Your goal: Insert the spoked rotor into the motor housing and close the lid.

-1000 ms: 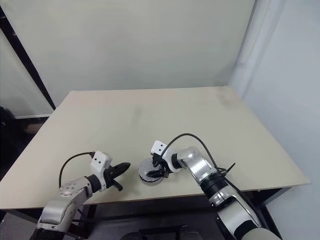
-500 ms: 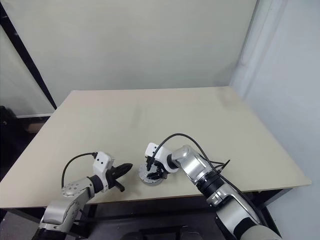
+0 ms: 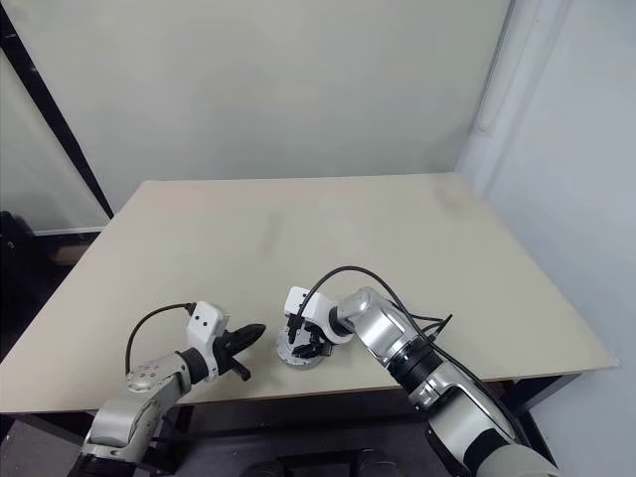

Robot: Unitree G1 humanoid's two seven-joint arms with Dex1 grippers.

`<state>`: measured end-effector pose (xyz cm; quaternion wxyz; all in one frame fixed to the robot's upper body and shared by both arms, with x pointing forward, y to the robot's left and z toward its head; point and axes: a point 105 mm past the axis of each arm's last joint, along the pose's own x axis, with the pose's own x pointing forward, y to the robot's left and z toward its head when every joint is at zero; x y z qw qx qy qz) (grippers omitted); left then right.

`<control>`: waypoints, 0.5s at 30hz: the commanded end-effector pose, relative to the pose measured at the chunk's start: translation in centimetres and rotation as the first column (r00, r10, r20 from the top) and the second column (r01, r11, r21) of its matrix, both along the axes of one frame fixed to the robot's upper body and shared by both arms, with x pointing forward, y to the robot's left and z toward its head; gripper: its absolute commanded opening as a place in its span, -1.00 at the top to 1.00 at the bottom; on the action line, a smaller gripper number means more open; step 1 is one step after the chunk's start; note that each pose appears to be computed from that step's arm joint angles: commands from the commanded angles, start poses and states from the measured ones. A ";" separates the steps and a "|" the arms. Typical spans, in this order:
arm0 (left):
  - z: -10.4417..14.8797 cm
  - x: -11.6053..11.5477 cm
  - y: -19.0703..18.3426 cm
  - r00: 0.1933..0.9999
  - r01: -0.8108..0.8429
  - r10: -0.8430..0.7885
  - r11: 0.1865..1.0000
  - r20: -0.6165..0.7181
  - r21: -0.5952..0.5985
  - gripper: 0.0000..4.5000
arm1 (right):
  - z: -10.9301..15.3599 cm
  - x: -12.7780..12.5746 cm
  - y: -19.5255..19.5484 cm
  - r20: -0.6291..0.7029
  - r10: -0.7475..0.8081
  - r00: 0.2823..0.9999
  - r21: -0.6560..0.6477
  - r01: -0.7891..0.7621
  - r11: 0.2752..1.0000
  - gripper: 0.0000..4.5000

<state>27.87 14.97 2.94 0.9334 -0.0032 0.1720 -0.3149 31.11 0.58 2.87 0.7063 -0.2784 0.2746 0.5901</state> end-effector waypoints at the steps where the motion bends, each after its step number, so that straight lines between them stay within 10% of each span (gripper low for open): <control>1: 1.1 0.6 -0.5 0.998 0.016 -0.016 1.000 0.055 0.002 1.00 | -1.0 0.2 -1.2 -0.008 -0.020 1.000 -0.072 0.020 0.997 -0.45; 15: -1.7 1.9 -3.5 0.997 0.072 -0.074 0.994 0.024 0.077 1.00 | -1.3 0.1 -1.4 -0.021 -0.024 0.999 -0.085 0.022 0.996 -0.45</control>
